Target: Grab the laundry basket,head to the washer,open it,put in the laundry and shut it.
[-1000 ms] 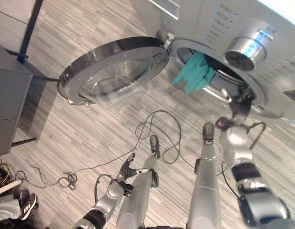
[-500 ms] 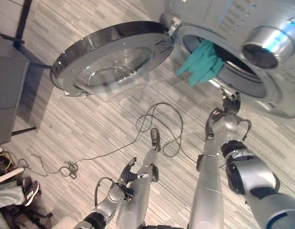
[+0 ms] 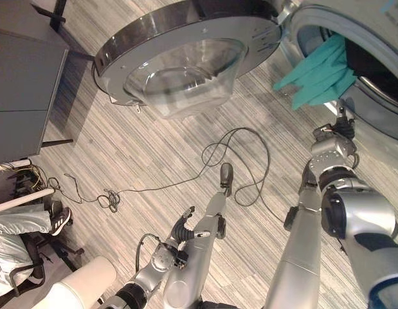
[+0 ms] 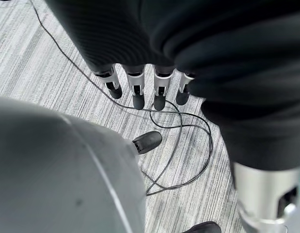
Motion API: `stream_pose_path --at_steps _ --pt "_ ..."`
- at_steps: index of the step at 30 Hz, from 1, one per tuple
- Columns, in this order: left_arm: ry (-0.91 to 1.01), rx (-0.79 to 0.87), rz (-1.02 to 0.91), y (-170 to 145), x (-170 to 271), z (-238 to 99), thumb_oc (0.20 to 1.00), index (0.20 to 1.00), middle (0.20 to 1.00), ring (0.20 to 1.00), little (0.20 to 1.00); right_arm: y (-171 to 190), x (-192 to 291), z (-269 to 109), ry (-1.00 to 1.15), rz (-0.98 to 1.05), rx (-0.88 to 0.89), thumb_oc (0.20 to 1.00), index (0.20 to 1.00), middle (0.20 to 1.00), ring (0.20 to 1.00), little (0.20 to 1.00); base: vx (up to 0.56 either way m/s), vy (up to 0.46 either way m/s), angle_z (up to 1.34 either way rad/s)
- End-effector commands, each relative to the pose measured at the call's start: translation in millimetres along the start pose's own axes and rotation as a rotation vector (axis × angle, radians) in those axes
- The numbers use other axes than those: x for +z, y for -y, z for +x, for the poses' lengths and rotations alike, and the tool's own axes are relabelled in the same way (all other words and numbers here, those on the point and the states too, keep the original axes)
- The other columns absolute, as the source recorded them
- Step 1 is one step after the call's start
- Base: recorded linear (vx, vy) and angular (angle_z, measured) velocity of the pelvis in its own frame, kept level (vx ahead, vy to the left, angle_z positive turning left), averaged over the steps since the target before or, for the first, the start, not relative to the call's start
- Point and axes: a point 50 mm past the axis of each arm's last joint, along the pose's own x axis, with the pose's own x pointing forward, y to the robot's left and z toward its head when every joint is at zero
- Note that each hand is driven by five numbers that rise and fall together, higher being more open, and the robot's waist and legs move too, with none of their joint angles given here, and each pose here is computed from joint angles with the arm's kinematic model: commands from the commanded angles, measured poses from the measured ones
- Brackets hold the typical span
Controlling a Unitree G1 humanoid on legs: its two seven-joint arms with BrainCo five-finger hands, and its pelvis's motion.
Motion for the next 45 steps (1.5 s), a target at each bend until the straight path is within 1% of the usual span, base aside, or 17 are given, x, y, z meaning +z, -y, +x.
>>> stream_pose_path --at_steps 1,5,6,11,14,17,21,22,23,30,37,39,40,41,42,43,45 --pt "0.023 -0.039 0.059 -8 6 2 1.000 1.000 1.000 1.000 1.000 -17 33 3 0.068 0.021 0.075 1.000 1.000 1.000 1.000 1.000 0.00 -0.046 0.09" --pt "0.020 -0.049 0.069 -11 5 1 1.000 1.000 1.000 1.000 1.000 -39 51 -1 0.102 -0.023 0.149 1.000 1.000 1.000 1.000 1.000 0.07 -0.036 0.16" --pt "0.012 -0.055 0.075 -13 2 -1 1.000 1.000 1.000 1.000 1.000 -54 58 -5 0.127 -0.078 0.202 1.000 1.000 1.000 1.000 1.000 0.01 -0.043 0.12" --pt "-0.036 -0.055 0.034 -15 -7 -4 1.000 1.000 1.000 1.000 1.000 -82 57 -16 0.149 -0.225 0.295 1.000 1.000 1.000 1.000 1.000 0.02 -0.050 0.09" --pt "-0.047 -0.040 -0.027 -17 -8 -4 1.000 1.000 1.000 1.000 1.000 -85 64 -16 0.163 -0.254 0.295 1.000 1.000 1.000 1.000 1.000 0.01 -0.038 0.08" --pt "-0.044 -0.031 -0.094 -16 -7 -5 1.000 1.000 1.000 1.000 1.000 -84 100 -15 0.253 -0.252 0.262 1.000 1.000 1.000 1.000 1.000 0.01 -0.037 0.09" --pt "-0.044 -0.017 -0.133 -18 -7 -6 1.000 1.000 1.000 1.000 1.000 -78 127 -13 0.313 -0.257 0.212 1.000 1.000 1.000 1.000 1.000 0.02 -0.015 0.13" --pt "-0.043 -0.012 -0.132 -19 -7 -6 1.000 1.000 1.000 1.000 1.000 -76 134 -13 0.329 -0.264 0.198 0.357 0.357 0.357 0.357 0.357 0.04 0.000 0.14" --pt "-0.049 0.001 -0.144 -20 -8 -7 1.000 1.000 1.000 1.000 1.000 -73 145 -13 0.350 -0.262 0.175 0.200 0.200 0.200 0.200 0.200 0.04 0.013 0.10" --pt "-0.057 0.032 -0.165 -24 -10 -8 1.000 1.000 1.000 1.000 1.000 -70 169 -16 0.421 -0.209 0.145 0.200 0.200 0.200 0.200 0.200 0.02 0.009 0.01" --pt "-0.062 0.095 -0.195 -32 -10 -5 1.000 1.000 1.000 1.000 1.000 -73 183 -23 0.496 -0.045 0.160 0.200 0.200 0.200 0.200 0.200 0.02 0.026 -0.01" --pt "-0.085 0.135 -0.198 -36 -14 -4 1.000 1.000 1.000 1.000 1.000 -78 193 -32 0.580 0.031 0.192 0.200 0.200 0.200 0.200 0.200 0.03 0.016 -0.07" --pt "-0.111 0.164 -0.198 -38 -19 -4 1.000 1.000 1.000 1.000 1.000 -85 210 -49 0.709 0.104 0.231 0.200 0.200 0.200 0.200 0.200 0.01 0.016 -0.12" --pt "-0.114 0.166 -0.194 -38 -20 -5 1.000 1.000 1.000 1.000 1.000 -84 206 -49 0.710 0.102 0.221 0.200 0.200 0.200 0.200 0.200 -0.05 0.011 -0.09" --pt "-0.145 0.184 -0.202 -38 -27 -8 1.000 1.000 1.000 1.000 1.000 -82 225 -67 0.838 0.181 0.214 0.200 0.200 0.200 0.200 0.200 -0.06 0.001 -0.08" --pt "-0.147 0.185 -0.199 -39 -28 -8 1.000 1.000 1.000 1.000 1.000 -82 223 -67 0.839 0.180 0.207 0.200 0.200 0.200 0.200 0.200 -0.05 -0.002 -0.07" --pt "-0.187 0.212 -0.185 -44 -37 -13 1.000 1.000 1.000 1.000 1.000 -67 248 -75 0.918 0.265 0.066 0.200 0.200 0.200 0.200 0.200 0.04 0.002 -0.06"
